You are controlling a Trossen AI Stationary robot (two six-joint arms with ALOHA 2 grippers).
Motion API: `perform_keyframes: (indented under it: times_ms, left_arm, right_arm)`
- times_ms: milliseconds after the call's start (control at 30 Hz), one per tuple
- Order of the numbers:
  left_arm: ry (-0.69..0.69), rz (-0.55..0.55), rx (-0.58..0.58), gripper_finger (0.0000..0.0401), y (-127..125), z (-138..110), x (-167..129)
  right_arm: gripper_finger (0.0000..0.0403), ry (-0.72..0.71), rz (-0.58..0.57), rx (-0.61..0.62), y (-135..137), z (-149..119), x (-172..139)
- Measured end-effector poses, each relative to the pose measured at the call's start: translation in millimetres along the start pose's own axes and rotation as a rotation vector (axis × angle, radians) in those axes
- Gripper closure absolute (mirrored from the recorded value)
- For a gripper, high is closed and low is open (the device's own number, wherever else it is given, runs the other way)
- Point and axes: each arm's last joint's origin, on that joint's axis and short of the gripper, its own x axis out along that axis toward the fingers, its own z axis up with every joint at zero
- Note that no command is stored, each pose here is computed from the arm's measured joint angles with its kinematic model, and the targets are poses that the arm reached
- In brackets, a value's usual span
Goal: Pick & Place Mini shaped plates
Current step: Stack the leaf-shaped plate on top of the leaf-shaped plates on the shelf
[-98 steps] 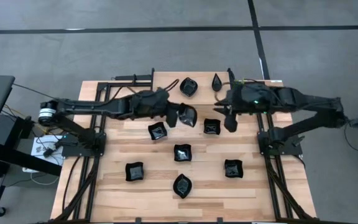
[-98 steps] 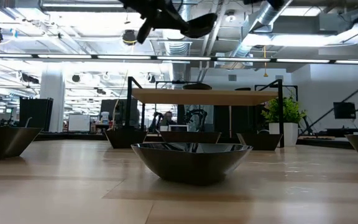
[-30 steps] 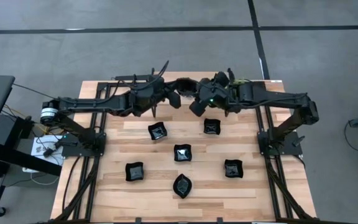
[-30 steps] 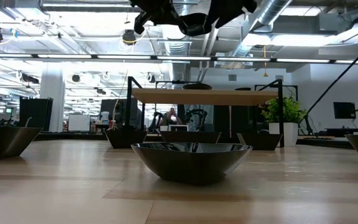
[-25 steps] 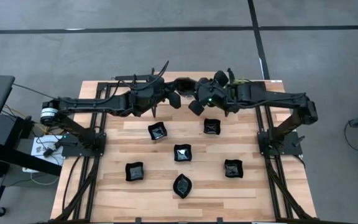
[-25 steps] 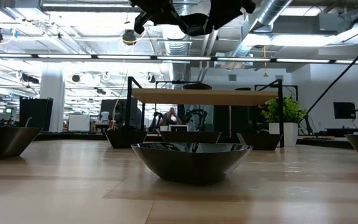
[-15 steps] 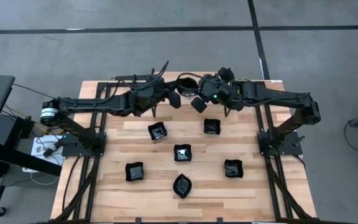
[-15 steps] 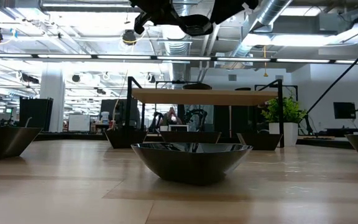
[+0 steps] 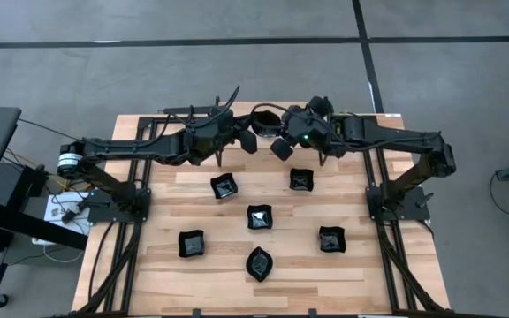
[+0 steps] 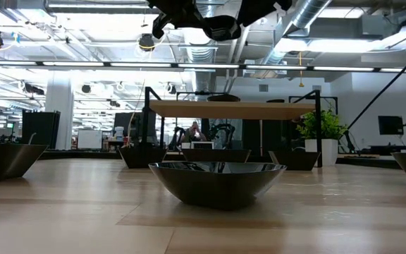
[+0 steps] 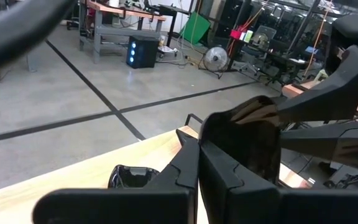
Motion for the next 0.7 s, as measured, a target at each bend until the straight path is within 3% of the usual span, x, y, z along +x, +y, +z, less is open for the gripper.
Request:
perform_keyframes:
  times_ms: [467, 700]
  left_arm:
    - [-0.003, -0.01, -0.004, 0.0396, -2.3, -0.2, -1.4]
    - [-0.003, -0.013, -0.004, 0.0396, -2.5, -0.2, -1.5]
  right_arm:
    - [0.0297, 0.009, 0.014, 0.052, -6.7, 1.9, 6.0]
    - [0.033, 0.008, 0.017, 0.043, -6.0, 1.8, 5.5]
